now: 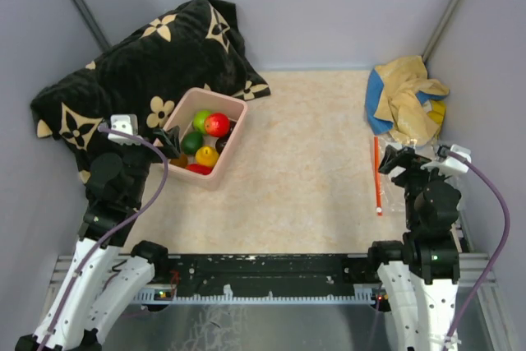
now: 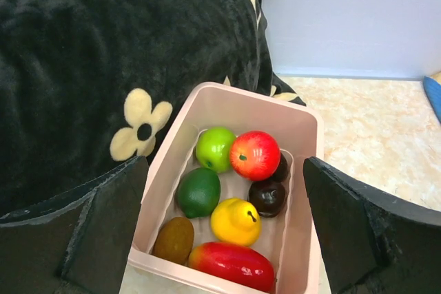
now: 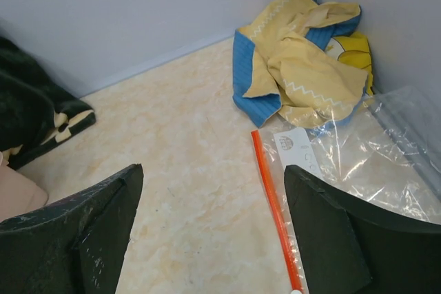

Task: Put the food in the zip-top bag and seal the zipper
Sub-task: Pick up the zipper food storage bag at the corner of the board.

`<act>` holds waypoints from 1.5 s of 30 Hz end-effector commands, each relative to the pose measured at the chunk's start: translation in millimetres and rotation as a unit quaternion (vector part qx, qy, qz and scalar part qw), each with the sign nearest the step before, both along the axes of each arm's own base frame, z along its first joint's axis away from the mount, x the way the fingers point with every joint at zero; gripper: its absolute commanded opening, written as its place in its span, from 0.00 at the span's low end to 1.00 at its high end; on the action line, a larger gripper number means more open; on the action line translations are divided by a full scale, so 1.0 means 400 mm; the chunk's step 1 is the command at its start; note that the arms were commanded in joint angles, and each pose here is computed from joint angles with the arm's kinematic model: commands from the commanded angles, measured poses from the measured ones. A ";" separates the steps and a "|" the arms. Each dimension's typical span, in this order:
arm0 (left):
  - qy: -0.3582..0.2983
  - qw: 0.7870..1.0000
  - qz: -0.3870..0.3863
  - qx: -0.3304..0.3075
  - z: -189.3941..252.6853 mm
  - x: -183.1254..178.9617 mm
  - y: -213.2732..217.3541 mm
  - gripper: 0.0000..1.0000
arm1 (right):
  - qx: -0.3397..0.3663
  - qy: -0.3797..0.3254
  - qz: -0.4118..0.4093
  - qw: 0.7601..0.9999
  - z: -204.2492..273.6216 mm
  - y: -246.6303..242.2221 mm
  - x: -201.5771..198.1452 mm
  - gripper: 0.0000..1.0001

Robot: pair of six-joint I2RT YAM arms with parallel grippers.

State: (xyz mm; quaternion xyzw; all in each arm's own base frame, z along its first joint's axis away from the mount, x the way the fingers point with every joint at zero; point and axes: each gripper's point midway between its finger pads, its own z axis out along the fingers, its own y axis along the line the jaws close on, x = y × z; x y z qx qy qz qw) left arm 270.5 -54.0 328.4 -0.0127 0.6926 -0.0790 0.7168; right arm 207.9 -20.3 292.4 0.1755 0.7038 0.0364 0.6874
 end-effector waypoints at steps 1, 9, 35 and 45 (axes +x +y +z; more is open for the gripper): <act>-0.016 1.000 -0.010 -0.012 0.018 -0.005 -0.009 1.00 | -0.011 -0.029 -0.003 0.999 0.064 -0.005 -0.007 0.84; -0.013 1.000 -0.012 -0.013 0.011 -0.007 -0.011 1.00 | -0.019 -0.022 -0.014 0.999 0.052 -0.016 0.002 0.84; 0.034 0.999 -0.039 -0.007 -0.053 -0.014 -0.035 1.00 | -0.096 0.263 -0.083 0.956 -0.262 -0.094 0.242 0.84; 0.057 0.997 -0.047 0.004 -0.088 -0.029 -0.037 1.00 | -0.151 0.322 -0.087 0.930 -0.365 -0.120 0.323 0.80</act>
